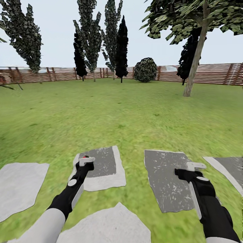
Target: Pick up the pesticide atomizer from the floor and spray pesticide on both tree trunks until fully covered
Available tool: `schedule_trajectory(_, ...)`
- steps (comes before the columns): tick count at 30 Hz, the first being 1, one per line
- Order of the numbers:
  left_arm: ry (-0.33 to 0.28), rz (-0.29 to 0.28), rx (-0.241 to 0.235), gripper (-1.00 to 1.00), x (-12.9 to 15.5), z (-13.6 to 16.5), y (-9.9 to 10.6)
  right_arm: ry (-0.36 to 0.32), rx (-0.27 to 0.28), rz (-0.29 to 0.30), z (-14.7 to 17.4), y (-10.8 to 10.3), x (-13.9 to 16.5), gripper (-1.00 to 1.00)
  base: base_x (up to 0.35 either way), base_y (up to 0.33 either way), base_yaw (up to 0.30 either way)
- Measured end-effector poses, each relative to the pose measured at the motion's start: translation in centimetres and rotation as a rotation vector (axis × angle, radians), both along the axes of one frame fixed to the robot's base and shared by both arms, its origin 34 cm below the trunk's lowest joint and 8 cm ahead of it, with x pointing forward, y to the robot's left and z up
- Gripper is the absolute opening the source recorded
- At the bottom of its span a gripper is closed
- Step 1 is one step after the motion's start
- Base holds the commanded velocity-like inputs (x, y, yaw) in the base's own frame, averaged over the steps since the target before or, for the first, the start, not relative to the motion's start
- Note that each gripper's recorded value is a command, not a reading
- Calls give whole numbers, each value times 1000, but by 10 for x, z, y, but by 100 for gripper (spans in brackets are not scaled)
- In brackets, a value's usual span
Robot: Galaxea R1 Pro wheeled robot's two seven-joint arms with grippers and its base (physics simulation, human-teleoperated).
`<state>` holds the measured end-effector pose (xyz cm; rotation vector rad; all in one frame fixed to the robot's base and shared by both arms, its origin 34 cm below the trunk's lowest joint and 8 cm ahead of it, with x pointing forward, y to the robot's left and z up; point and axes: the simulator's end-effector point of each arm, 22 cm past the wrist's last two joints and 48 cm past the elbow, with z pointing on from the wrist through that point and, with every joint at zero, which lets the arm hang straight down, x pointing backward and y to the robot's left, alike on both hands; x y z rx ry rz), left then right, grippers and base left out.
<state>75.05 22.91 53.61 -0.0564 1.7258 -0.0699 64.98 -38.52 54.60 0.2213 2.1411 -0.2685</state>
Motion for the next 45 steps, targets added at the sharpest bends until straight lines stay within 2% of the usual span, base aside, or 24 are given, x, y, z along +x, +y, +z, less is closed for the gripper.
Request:
schedule_trajectory(24,0,0,1,-100,0,0,0,-5,-1,2,0,1,1,100,257,-216,-10)
schedule_trajectory(45,-4,0,0,-100,0,2,0,-8,-1,1,2,0,1,100,262,-206,-278)
